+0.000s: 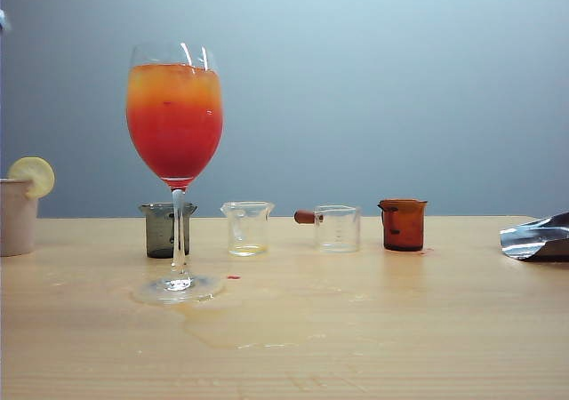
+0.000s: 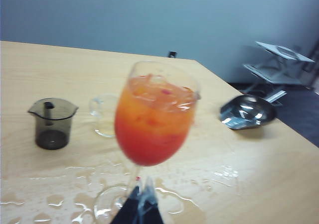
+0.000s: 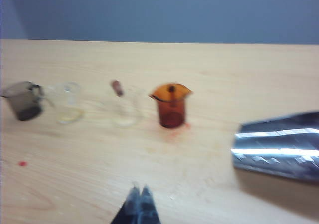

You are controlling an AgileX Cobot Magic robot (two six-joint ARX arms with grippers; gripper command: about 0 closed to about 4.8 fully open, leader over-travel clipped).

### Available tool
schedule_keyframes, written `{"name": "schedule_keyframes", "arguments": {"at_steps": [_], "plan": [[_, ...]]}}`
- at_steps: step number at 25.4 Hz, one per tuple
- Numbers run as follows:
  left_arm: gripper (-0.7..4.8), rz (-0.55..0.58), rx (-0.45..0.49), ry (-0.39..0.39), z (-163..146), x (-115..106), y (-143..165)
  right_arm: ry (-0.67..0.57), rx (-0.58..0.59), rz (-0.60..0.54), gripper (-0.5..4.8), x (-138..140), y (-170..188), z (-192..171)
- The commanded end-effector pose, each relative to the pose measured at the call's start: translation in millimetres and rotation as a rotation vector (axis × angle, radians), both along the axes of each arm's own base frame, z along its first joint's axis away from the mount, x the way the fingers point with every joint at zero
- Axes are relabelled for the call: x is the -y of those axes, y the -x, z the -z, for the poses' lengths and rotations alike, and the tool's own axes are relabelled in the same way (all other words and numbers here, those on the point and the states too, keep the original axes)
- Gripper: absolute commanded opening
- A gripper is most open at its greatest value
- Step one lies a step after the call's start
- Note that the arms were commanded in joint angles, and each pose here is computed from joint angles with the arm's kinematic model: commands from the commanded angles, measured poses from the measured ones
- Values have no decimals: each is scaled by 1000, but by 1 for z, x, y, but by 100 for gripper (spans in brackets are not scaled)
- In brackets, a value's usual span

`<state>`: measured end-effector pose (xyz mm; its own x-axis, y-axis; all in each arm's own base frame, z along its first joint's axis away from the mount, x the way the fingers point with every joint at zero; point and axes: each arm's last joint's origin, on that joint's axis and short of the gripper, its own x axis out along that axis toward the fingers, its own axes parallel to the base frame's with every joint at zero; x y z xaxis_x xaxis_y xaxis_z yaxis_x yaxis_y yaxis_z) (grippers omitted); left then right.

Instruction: Pick up the fourth measuring cup from the left, pour the grenadine inside into the goblet, and finally put the measuring cup back in its original place.

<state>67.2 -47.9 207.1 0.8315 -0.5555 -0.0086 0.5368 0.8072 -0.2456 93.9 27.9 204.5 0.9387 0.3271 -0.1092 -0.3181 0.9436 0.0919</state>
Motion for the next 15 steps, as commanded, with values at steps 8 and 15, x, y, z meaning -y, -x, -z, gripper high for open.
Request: {"name": "schedule_keyframes", "arguments": {"at_steps": [8,15], "plan": [[-5,-21,-28,8,45,8,-12,-24,-93,45,-6,0,-3,43],[-4,-29,-92,-22,51,8,-12,7,-184,60,-6,1,-2,64]]}}
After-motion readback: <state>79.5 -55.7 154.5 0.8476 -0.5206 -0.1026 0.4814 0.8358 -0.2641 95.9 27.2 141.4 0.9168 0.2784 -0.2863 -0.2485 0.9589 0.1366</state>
